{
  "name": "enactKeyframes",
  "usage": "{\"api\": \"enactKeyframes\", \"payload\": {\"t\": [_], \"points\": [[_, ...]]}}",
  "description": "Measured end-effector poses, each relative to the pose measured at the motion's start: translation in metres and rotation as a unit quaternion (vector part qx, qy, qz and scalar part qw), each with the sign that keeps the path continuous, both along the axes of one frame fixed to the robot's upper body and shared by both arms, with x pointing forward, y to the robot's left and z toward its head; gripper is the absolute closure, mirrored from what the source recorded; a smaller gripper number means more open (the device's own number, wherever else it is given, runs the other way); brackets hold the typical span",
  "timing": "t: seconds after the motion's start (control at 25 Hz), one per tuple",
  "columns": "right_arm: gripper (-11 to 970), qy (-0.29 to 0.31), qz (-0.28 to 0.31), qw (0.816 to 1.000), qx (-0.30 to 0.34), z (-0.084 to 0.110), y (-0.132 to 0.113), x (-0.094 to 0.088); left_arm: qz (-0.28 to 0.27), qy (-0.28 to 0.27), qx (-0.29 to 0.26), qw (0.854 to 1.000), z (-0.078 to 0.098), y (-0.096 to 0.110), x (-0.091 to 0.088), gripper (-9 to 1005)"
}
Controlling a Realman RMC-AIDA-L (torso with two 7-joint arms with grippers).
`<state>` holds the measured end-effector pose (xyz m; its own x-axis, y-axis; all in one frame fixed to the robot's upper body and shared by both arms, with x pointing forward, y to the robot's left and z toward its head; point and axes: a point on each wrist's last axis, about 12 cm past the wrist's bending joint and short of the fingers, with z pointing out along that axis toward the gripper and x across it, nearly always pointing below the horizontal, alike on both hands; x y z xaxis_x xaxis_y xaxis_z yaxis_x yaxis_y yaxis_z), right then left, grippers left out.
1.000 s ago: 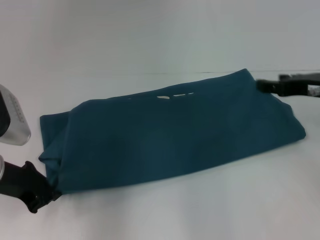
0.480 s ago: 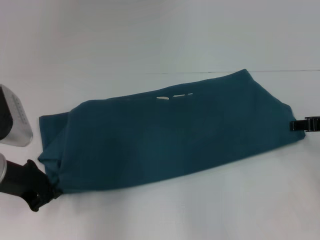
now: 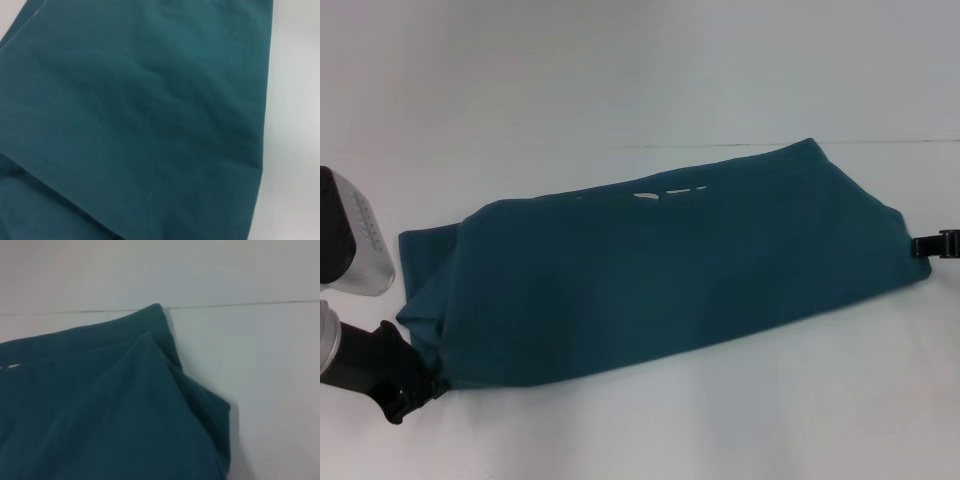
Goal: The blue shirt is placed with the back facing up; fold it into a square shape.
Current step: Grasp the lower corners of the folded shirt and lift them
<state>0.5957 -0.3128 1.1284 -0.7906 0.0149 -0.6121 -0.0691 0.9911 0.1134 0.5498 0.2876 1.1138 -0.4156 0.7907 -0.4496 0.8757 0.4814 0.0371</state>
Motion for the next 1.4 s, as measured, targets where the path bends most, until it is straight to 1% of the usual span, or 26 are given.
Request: {"api": "enactKeyframes", "payload": {"t": [0.32, 0.48, 0.92, 1.16, 1.4], "points": [[285, 0.005, 0.011, 1.000, 0.016, -0.014, 0.000, 0.013, 0.001, 0.001, 0.000, 1.000, -0.002, 0.000, 0.000, 953], [286, 0.002, 0.018, 0.999, 0.029, -0.017, 0.003, 0.016, 0.000, 0.001, 0.000, 1.000, -0.002, 0.000, 0.000, 953], [414, 0.012, 0.023, 0.999, 0.034, -0.026, 0.006, 0.017, -0.006, 0.000, 0.003, 1.000, -0.003, -0.002, 0.001, 952], [443, 0.015, 0.018, 0.999, 0.034, -0.031, 0.005, 0.016, -0.010, 0.004, 0.006, 1.000, -0.005, -0.004, 0.000, 952], [514, 0.014, 0.013, 0.999, 0.028, -0.034, 0.002, 0.017, -0.010, 0.004, 0.005, 1.000, -0.005, -0.004, 0.000, 952]]}}
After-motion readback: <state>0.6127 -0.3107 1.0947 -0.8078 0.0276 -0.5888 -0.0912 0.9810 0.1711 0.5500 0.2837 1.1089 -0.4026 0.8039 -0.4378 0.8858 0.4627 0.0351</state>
